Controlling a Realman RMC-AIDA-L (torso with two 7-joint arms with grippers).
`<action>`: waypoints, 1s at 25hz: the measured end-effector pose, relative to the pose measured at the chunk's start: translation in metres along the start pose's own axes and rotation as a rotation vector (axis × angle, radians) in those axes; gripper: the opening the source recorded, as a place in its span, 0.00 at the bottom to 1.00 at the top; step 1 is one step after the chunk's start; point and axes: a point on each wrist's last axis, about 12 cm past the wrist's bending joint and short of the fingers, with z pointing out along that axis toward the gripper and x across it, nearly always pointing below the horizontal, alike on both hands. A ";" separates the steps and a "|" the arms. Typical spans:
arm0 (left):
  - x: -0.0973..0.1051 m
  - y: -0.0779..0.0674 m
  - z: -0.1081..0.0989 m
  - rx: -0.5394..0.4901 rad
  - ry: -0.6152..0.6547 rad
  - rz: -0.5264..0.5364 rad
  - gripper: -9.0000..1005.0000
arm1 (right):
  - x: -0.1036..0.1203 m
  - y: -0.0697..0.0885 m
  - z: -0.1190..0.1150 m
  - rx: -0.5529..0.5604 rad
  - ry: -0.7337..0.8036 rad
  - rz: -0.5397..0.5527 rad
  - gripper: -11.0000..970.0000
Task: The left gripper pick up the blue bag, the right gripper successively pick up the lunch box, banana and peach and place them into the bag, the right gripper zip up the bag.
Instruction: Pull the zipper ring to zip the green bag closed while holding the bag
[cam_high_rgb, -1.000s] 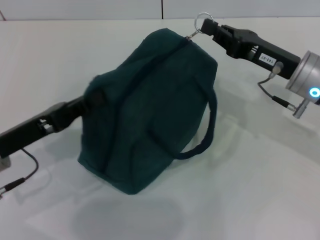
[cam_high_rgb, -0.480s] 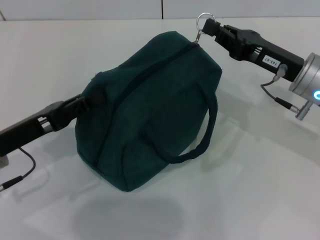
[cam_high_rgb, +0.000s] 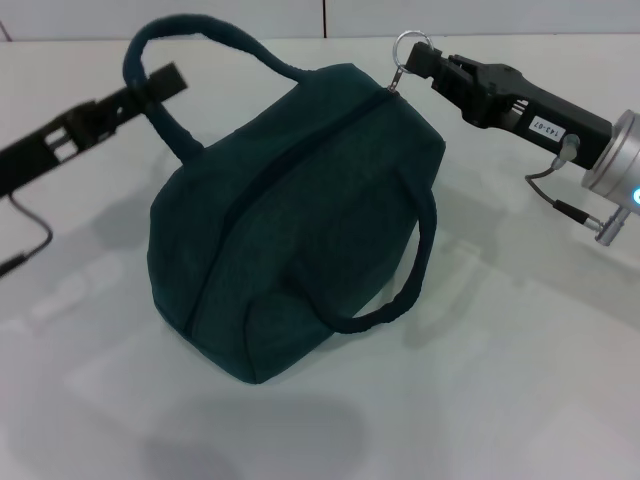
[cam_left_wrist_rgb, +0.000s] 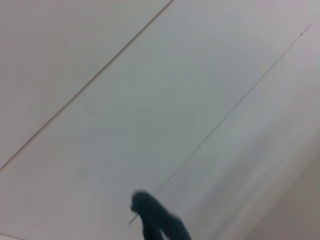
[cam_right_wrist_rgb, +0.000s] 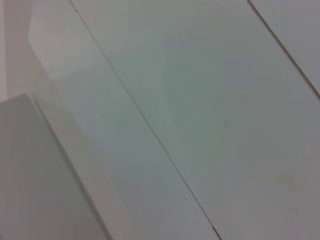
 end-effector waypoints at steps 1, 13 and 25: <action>-0.006 0.002 0.007 -0.005 0.009 -0.003 0.58 | 0.000 0.000 0.000 -0.002 0.001 -0.001 0.02; -0.046 0.029 0.020 -0.248 0.058 0.074 0.84 | 0.001 0.000 -0.002 -0.002 0.003 -0.012 0.02; -0.047 0.019 0.041 -0.153 0.132 0.028 0.84 | 0.004 0.001 -0.003 0.000 0.007 -0.007 0.02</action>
